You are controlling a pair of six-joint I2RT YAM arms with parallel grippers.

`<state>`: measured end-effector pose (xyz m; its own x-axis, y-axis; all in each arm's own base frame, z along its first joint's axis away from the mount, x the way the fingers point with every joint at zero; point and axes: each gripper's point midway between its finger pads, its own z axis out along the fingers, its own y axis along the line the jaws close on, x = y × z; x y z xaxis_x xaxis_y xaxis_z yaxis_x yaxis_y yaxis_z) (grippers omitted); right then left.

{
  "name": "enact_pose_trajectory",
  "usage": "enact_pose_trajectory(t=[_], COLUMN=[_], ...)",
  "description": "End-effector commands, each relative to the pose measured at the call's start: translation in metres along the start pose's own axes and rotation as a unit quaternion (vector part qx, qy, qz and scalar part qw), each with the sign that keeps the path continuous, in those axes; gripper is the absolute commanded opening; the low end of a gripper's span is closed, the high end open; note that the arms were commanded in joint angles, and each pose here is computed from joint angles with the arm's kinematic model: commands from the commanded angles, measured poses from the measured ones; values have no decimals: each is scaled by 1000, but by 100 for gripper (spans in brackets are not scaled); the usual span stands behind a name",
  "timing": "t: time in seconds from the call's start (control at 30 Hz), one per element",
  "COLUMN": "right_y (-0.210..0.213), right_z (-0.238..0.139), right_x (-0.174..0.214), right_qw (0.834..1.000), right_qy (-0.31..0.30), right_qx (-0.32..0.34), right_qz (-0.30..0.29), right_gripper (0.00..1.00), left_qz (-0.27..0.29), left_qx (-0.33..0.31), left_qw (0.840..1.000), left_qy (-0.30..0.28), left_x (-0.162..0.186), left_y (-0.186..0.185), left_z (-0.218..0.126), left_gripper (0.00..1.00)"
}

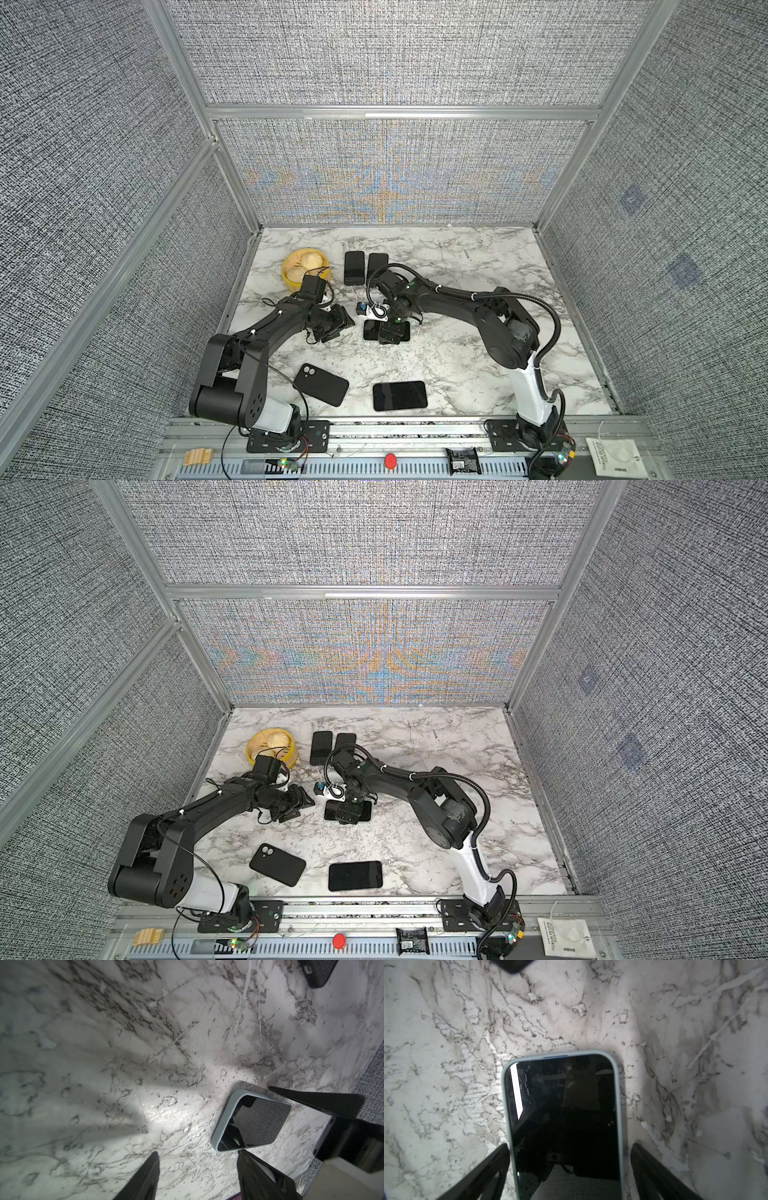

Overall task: Put the phone into the phone case
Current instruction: 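Lower the right gripper over the cased phone and grasp its end, then carry the cased phone with the right gripper toward the row of cases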

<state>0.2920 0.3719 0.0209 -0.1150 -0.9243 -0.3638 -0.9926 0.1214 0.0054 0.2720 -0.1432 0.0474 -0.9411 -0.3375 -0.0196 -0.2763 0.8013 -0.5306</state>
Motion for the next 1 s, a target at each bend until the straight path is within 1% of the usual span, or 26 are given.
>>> enact_pose_trajectory(t=[0.0, 0.13, 0.27, 0.43, 0.53, 0.63, 0.73, 0.9, 0.97], right_y=[3, 3, 2, -1, -5, -15, -31, -66, -81], right_z=[4, -1, -11, -19, -19, -21, -27, -42, -50], right_x=[10, 13, 12, 12, 16, 20, 26, 41, 46], right_qw=[1000, 999, 999, 998, 997, 993, 986, 965, 952], right_qy=[26, 37, 35, 36, 48, 58, 59, 49, 38], right_qx=[-6, -4, 8, 20, 23, 38, 55, 82, 91], right_qz=[5, 9, 20, 36, 56, 91, 145, 244, 290], right_gripper=[92, 86, 80, 74, 72, 71, 70, 67, 67], left_qz=[3, 3, 3, 5, 4, 6, 6, 8, 8], left_qx=[5, 5, 5, 7, 7, 7, 8, 8, 7], left_qw=[1000, 1000, 1000, 1000, 1000, 1000, 1000, 1000, 1000], left_qy=[2, 0, 0, 0, 0, 0, -2, -6, -7], left_x=[0, 0, -1, -2, -2, -2, -1, -2, -3], left_y=[-1, -1, -1, -2, -2, -2, -2, -3, -3], left_z=[1, 0, 1, 2, 3, 1, 0, -1, -2], left_gripper=[61, 61, 61, 61, 61, 61, 61, 61, 61])
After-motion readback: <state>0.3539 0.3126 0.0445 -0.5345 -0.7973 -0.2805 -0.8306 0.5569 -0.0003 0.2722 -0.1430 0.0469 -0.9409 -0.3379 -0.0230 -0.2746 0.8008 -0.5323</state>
